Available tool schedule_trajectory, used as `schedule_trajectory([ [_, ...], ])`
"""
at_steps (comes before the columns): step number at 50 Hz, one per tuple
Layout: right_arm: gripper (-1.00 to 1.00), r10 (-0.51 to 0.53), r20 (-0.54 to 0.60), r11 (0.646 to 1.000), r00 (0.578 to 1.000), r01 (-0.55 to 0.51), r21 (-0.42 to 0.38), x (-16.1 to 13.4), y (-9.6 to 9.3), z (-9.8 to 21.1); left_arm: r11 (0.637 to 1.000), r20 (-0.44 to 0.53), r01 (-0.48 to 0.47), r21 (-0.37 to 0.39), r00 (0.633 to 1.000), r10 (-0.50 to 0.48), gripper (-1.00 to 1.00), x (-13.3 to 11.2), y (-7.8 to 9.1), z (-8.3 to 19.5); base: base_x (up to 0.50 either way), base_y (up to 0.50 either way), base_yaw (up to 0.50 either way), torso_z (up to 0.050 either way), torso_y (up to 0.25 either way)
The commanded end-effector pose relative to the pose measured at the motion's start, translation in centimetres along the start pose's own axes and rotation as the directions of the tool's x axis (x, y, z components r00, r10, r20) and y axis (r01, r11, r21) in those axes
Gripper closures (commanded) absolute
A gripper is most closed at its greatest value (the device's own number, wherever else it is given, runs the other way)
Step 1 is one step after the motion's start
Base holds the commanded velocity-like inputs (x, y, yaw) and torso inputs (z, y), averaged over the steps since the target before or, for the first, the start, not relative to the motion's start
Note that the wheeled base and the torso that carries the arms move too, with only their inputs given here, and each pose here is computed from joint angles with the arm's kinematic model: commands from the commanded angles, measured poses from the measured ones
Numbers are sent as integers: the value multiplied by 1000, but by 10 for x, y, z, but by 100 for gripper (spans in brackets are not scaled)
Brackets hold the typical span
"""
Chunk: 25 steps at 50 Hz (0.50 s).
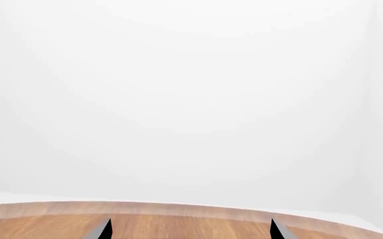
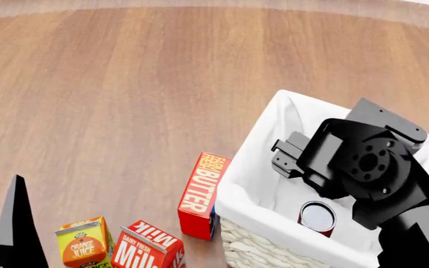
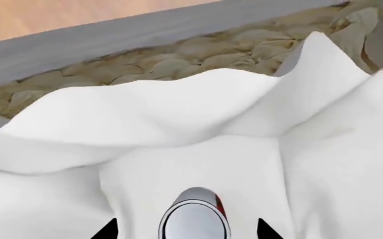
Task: Pick up the tomato sauce, and put it in the basket.
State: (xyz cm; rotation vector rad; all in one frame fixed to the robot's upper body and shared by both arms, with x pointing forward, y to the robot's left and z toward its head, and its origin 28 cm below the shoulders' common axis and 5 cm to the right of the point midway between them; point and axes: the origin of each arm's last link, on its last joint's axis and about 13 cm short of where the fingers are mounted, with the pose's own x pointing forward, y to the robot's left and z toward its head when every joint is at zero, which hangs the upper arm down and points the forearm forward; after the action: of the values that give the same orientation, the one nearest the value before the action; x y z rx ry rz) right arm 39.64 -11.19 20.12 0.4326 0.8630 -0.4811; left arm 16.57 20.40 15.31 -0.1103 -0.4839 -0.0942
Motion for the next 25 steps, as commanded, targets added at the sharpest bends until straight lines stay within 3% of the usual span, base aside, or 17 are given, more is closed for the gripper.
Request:
schedule_trajectory([
  [1,-100,33,4,999,999,-33,-14,-16,-4,0,1000,2,3,0,1000,-3,-100,-1,-1,1,0,0,0,0,0],
  [4,-100,33,8,999,999,-33,-12,-20,-6,0,1000,4,2,-1,1000,-2,-100,0,-1,2,0,0,0,0,0],
  [5,-100,28,25,998,999,-27,-54,-24,-7,0,1000,5,3,-2,1000,-3,-100,0,-1,2,0,0,0,0,0],
  [9,-100,30,34,996,999,-27,-82,-36,-8,0,1000,7,4,-3,1000,-4,-100,0,-1,3,0,0,0,0,0],
  [25,-100,53,90,991,994,-41,-129,-81,-15,5,1000,21,8,-11,1000,-7,-100,-2,-2,10,0,0,0,0,0],
])
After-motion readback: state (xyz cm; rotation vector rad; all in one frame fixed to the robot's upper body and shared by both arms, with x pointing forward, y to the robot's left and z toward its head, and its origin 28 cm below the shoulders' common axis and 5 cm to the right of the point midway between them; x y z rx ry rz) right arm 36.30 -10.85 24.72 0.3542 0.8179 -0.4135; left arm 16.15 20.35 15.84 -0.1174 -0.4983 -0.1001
